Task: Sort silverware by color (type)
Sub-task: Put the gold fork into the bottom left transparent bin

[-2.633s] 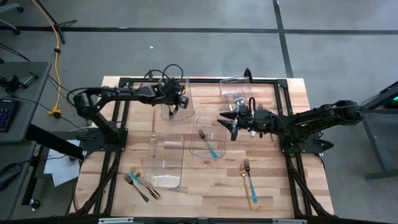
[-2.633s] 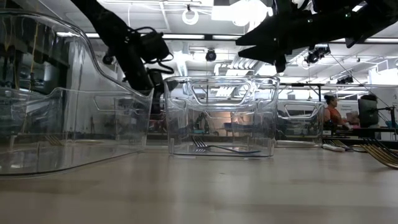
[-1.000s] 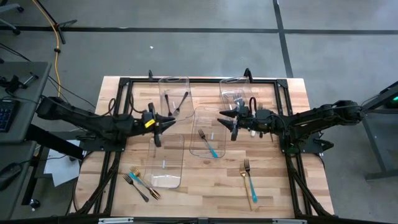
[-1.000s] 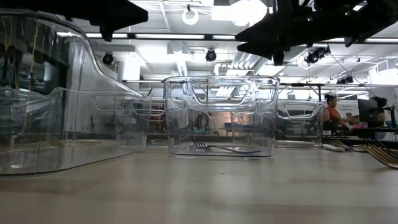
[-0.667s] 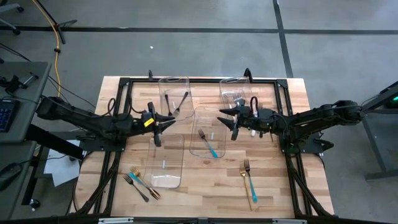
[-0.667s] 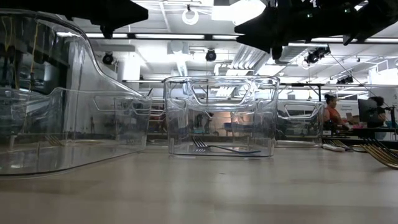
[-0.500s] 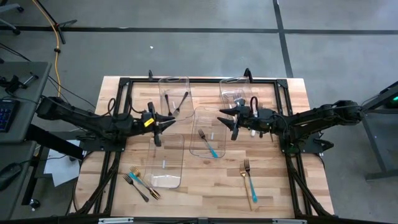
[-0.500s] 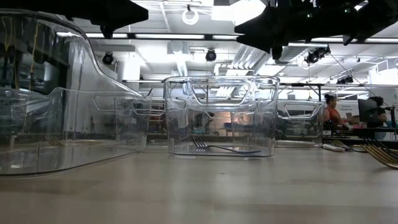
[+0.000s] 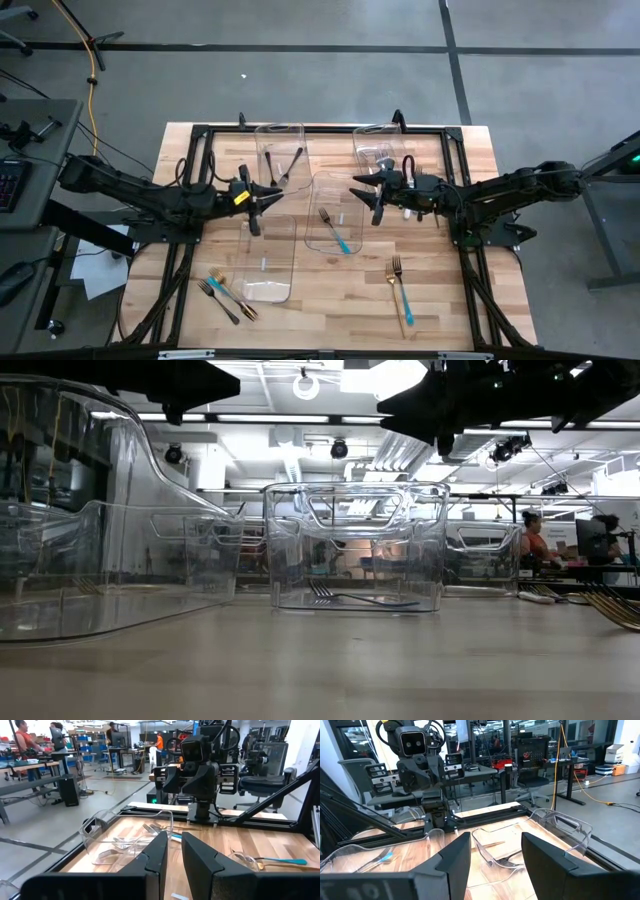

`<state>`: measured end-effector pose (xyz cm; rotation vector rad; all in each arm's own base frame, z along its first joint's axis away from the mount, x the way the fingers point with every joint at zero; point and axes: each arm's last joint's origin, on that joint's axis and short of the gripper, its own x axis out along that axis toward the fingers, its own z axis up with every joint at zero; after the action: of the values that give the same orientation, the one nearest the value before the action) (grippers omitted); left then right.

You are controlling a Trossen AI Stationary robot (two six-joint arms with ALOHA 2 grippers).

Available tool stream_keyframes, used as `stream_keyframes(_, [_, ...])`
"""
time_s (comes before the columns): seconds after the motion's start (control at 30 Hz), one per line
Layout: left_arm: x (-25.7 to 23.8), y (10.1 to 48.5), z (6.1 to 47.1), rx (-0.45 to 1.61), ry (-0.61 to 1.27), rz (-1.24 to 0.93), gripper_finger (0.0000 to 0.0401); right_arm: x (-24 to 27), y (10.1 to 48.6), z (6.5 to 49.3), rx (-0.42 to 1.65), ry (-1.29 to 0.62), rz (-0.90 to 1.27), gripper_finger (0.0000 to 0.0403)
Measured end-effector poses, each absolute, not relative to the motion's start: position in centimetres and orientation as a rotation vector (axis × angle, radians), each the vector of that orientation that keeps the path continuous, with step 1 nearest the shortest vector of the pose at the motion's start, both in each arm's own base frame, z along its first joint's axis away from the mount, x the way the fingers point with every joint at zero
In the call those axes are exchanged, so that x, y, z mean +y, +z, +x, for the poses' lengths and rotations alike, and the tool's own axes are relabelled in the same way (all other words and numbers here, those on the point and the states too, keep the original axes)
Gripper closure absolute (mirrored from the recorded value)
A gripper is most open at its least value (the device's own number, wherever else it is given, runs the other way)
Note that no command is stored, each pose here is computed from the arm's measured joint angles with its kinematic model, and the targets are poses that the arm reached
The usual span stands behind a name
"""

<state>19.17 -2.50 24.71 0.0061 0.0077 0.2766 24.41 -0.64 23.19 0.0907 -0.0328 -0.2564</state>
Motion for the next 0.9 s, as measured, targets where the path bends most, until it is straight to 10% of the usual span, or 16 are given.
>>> stream_keyframes(0.9, [-2.49,25.11,19.17,-0.032,0.277,-0.008,0.0353,-0.55,23.18,24.43,-0.031,-0.227,0.09,0.0231])
